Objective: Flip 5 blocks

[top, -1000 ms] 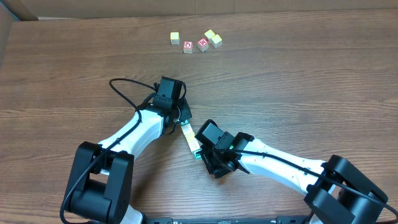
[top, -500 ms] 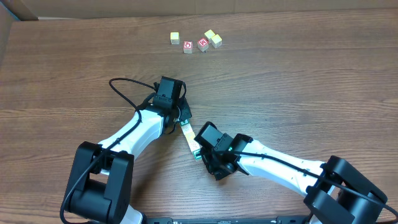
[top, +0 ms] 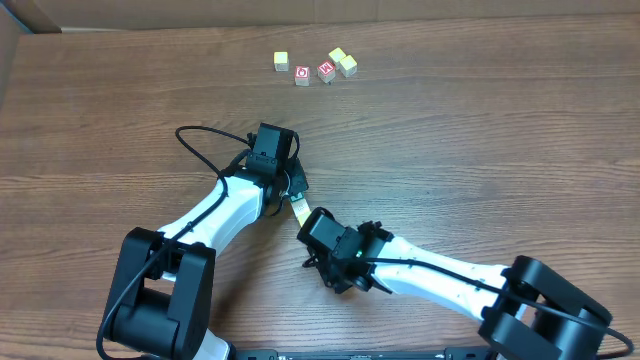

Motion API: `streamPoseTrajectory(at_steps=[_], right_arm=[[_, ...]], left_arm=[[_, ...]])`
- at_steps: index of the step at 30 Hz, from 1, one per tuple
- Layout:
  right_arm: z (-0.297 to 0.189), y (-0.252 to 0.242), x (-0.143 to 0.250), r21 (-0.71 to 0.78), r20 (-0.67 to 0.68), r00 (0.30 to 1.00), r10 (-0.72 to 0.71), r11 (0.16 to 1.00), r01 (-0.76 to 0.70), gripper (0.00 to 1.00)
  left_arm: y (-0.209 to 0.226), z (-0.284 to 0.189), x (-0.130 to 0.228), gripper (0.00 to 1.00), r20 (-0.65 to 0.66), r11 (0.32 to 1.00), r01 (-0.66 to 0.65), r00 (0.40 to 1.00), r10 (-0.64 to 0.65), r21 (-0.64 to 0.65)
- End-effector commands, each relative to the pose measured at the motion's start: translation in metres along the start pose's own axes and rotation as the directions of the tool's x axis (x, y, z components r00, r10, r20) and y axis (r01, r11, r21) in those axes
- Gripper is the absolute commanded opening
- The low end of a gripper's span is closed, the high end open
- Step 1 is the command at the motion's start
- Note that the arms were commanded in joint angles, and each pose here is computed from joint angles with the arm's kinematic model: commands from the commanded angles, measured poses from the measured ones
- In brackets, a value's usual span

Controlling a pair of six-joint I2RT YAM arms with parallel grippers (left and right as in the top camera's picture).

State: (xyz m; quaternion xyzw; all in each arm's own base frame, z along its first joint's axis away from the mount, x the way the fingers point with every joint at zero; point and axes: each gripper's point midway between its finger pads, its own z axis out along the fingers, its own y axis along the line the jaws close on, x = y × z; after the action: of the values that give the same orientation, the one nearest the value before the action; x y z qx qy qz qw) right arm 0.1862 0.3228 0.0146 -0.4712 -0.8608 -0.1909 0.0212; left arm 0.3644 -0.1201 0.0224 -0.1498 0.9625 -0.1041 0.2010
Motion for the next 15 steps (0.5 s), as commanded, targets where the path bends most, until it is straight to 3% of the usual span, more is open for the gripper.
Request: streamPoseTrajectory(at_steps=[1, 15], right_arm=[[0.0062, 0.002, 0.0016, -0.008, 0.017, 1.0, -0.008, 1.0, 0.008, 0.04], [0.0061, 0.0087, 0.0058, -0.035, 0.0, 1.0, -0.01, 0.999, 0.01, 0.04]], left_arm=[[0.004, 0.0059, 0.0086, 0.04, -0.02, 1.0, -0.009, 1.0, 0.008, -0.024], [0.003, 0.0078, 0.0081, 0.04, -0.018, 1.0, -0.008, 1.0, 0.008, -0.019]])
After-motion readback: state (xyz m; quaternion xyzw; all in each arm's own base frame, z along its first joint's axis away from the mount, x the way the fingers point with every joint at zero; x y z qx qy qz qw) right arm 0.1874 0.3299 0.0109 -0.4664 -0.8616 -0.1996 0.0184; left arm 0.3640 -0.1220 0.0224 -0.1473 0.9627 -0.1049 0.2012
